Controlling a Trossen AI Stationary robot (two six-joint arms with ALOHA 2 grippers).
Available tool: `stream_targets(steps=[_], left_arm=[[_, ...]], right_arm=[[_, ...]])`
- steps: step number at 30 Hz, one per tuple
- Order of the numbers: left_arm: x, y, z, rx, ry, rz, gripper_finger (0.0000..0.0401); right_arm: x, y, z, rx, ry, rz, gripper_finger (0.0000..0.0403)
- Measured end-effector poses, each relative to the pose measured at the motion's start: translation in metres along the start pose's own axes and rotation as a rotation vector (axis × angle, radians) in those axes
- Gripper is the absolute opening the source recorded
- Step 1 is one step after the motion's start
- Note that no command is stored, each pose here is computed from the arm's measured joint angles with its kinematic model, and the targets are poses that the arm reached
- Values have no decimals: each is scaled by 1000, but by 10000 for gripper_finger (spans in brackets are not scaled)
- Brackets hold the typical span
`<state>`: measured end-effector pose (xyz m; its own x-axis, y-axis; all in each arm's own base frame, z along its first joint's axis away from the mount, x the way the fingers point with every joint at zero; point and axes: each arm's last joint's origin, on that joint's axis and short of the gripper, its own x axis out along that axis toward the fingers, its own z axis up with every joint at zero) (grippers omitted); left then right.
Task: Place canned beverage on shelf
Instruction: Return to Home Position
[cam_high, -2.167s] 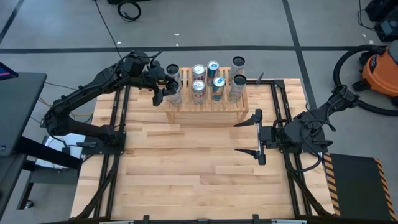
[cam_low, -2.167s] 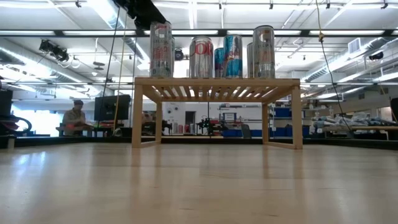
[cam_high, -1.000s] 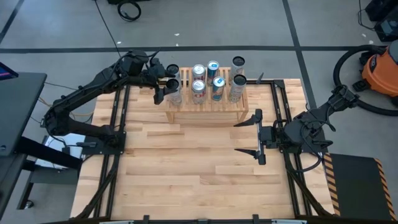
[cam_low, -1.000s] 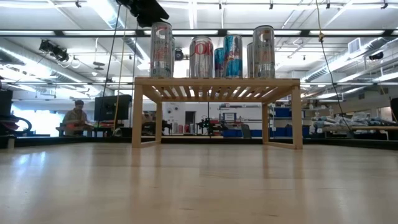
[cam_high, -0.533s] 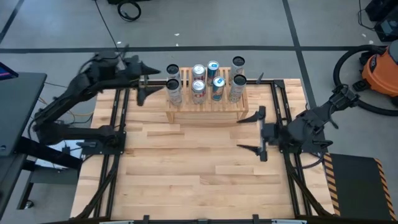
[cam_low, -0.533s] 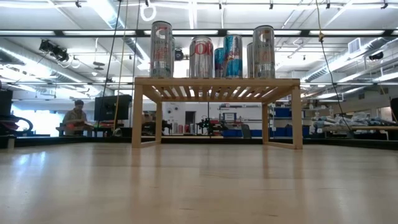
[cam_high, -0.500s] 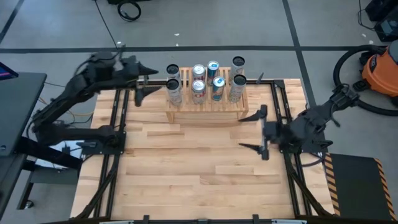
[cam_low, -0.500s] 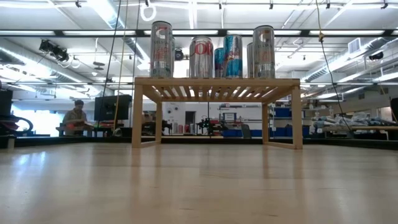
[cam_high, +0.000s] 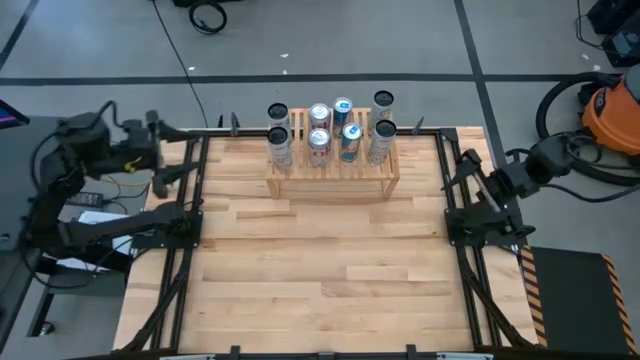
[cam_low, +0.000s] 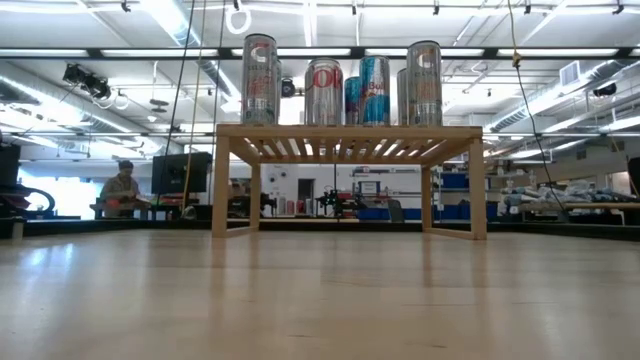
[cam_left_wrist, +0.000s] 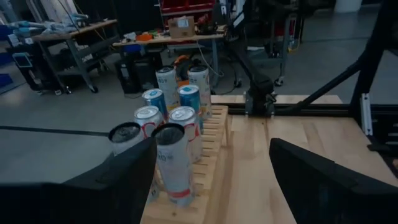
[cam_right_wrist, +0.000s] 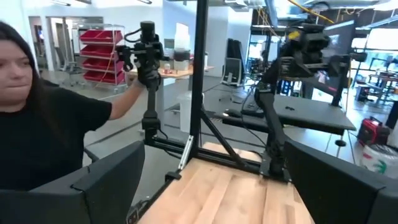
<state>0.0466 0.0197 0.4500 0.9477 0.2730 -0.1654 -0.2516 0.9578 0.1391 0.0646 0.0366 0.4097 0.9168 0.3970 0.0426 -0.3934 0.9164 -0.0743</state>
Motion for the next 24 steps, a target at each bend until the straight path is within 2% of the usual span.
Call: stream_targets(steps=[5,9,15,24], left_arm=[[-21,-10,-22,-40,-28,4,314],[-22,-15,-49,-58,-54,8,314],[-5,-19,-92,-85,-150,19,314],[37,-20,-163,-132,-172,33,314]], right_arm=[[-12,0,-29,1,-5,-23,393],[-13,3,-49,26,-32,29,393],[-7,9,-74,40,-94,123,393],[9,15,-114,44,-79,137,393]])
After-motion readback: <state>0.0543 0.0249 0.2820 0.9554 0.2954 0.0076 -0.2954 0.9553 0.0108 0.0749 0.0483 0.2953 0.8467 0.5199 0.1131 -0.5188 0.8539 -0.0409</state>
